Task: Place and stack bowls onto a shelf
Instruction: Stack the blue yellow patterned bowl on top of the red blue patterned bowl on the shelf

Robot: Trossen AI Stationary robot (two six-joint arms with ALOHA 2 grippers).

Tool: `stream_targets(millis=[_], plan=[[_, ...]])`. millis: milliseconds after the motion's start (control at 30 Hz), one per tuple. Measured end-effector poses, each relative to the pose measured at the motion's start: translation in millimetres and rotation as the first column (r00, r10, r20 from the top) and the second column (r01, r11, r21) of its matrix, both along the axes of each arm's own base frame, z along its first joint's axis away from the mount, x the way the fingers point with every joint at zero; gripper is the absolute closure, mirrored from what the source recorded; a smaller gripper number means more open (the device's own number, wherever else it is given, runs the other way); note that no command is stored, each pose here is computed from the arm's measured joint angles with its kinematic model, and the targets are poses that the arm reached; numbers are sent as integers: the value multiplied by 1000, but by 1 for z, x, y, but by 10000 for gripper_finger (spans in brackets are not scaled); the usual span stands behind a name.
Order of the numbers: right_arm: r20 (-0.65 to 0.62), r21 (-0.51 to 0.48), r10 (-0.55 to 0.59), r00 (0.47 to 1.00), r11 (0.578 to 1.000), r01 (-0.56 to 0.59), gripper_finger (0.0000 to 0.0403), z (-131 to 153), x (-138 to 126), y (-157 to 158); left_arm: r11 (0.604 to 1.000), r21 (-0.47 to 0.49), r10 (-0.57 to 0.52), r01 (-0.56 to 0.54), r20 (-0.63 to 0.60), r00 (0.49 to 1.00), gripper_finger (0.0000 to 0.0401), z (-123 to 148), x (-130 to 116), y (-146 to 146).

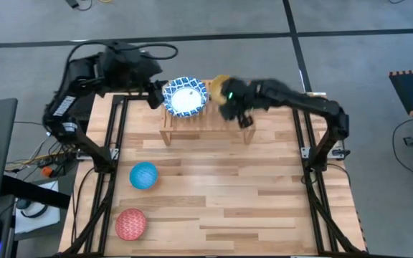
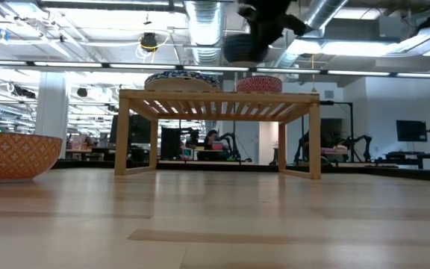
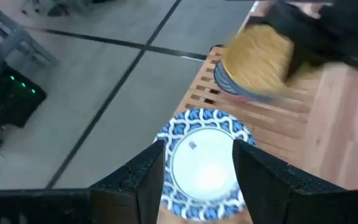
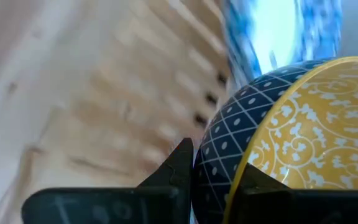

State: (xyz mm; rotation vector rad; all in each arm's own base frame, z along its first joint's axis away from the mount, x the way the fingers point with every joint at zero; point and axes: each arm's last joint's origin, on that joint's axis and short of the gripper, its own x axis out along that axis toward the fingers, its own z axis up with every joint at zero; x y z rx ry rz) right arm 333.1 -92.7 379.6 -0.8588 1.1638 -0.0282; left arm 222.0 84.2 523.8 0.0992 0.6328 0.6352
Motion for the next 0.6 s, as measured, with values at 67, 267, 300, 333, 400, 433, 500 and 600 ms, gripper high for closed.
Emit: stream_targets(millis=[67,267,300,333,400,433,500,600], plan=[[24,42,-67,997,997,66,344,3,-9,-18,1000,-12,12,-12,28,1000,228,3,-9,-3],[50,241,-177,983,957,160,345,1,-26,-49,998,-45,35,-32,64,997,227,3,-17,-7],[54,269,-177,983,951,156,345,0,-27,-50,998,-49,37,-34,62,997,227,3,-17,-7],[58,277,-175,983,949,152,345,0,-27,-50,998,-53,39,-36,60,997,227,2,-16,-7],[64,275,-172,983,950,149,345,1,-26,-50,997,-62,41,-38,48,998,227,-2,-14,-6],[63,276,-172,983,950,149,345,1,-26,-49,997,-68,38,-35,45,998,227,-3,-12,-6],[61,284,-172,983,947,148,345,0,-26,-49,997,-80,28,-25,42,999,227,-4,-10,-5],[54,303,-163,985,943,140,345,-4,-25,-49,996,-85,25,-22,34,999,227,-6,-6,-4]])
